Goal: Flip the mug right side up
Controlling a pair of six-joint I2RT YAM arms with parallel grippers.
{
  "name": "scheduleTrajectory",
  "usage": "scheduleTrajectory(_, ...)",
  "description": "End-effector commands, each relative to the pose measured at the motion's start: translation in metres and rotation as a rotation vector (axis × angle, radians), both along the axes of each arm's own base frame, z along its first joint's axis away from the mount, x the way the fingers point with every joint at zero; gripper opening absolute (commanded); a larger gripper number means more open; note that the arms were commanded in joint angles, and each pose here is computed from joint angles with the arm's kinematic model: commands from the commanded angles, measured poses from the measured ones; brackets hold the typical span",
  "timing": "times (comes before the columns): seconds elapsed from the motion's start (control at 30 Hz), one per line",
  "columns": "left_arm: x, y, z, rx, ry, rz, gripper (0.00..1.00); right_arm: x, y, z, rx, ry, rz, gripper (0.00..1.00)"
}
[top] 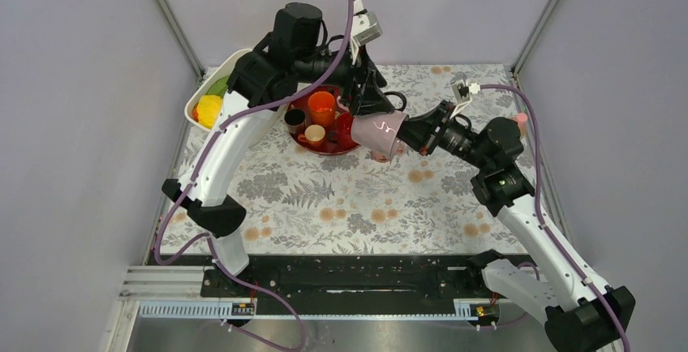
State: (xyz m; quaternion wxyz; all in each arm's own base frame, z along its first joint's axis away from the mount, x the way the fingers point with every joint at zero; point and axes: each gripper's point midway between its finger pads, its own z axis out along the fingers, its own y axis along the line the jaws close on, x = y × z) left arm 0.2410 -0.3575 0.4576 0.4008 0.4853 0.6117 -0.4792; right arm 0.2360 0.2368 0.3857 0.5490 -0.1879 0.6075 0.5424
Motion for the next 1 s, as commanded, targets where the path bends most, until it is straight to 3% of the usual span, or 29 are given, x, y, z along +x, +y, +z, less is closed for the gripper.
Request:
scheduleTrajectory(0.0, 0.065, 0.04, -0.005, 0.103, -0.176, 0.346, 0.85, 0.033, -0.025, -0.008, -0.02, 0.127, -0.258, 0.0)
scheduleTrajectory(0.03, 0.072, 0.047, -0.007, 0.13, -0.201, 0.39, 0.96, 0.043, -0.032, -0.016, -0.028, 0.193, -0.325, 0.0)
scheduleTrajectory(0.07, 0.079, 0.054, -0.009, 0.159, -0.23, 0.436, 0.99, 0.052, -0.042, -0.034, -0.062, 0.291, -0.41, 0.0)
scheduleTrajectory(0.13, 0.089, 0.066, -0.012, 0.224, -0.287, 0.528, 0.99, 0.065, -0.063, -0.07, -0.15, 0.47, -0.574, 0.0)
scheduleTrajectory(0.2, 0.089, 0.068, -0.025, 0.32, -0.348, 0.577, 0.99, 0.071, -0.074, -0.086, -0.2, 0.554, -0.686, 0.0)
scheduleTrajectory(0.33, 0.072, 0.051, -0.066, 0.454, -0.353, 0.57, 0.99, 0.08, -0.063, -0.093, -0.249, 0.604, -0.726, 0.0)
scheduleTrajectory(0.5, 0.077, 0.035, -0.096, 0.465, -0.252, 0.596, 0.99, 0.083, -0.045, -0.088, -0.235, 0.609, -0.714, 0.0)
scheduleTrajectory(0.77, 0.085, 0.006, -0.131, 0.484, -0.221, 0.565, 0.99, 0.082, -0.03, -0.088, -0.262, 0.612, -0.697, 0.0)
scheduleTrajectory(0.97, 0.088, 0.008, -0.159, 0.545, -0.219, 0.562, 0.97, 0.083, -0.026, -0.082, -0.239, 0.607, -0.681, 0.0)
